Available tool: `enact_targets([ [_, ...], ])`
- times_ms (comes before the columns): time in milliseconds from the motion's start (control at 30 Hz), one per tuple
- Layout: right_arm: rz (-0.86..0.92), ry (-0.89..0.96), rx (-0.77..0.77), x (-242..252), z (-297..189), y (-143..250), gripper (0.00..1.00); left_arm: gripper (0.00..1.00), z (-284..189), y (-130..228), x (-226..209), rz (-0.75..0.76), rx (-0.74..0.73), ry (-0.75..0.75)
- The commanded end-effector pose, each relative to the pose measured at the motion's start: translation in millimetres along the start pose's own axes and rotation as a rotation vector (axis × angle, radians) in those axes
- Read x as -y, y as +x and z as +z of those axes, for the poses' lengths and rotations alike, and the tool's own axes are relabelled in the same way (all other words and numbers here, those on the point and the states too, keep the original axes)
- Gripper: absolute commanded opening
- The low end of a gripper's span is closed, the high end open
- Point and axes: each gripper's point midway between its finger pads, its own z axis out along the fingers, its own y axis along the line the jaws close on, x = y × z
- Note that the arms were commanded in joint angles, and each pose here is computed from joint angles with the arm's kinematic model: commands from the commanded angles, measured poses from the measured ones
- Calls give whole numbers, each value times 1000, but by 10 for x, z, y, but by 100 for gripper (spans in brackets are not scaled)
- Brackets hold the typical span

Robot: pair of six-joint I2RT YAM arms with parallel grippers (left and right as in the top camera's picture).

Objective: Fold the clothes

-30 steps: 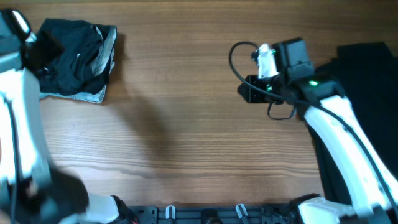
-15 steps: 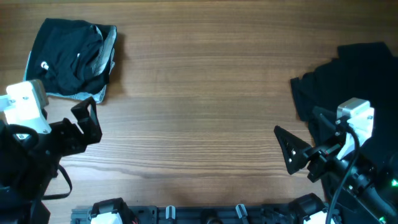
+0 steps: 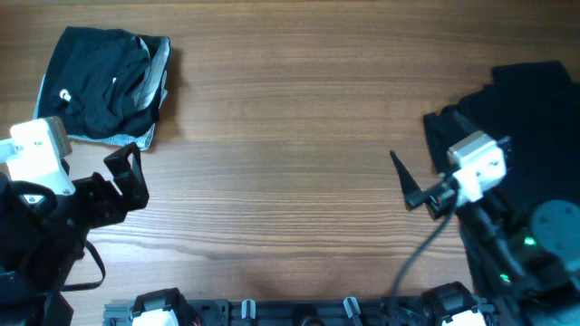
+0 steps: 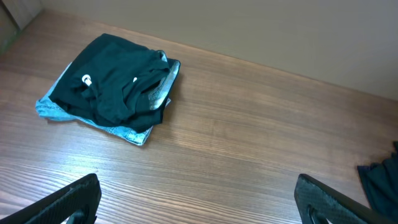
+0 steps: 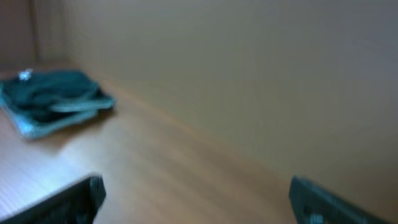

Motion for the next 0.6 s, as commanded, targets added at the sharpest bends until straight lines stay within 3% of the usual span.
enact_targets([
  [0,-79,-13,66,-147,82,419,100,100,11,8,-9,21,-3,-6],
  [167,-108,20,172,-335,-16,962,100,100,11,8,-9,21,-3,-6],
  [367,-105,25,154,-500,118,1632,100,100,11,8,-9,21,-3,-6],
  [567,-112,23,177,-540,161,1733,100,100,11,8,-9,21,-3,-6],
])
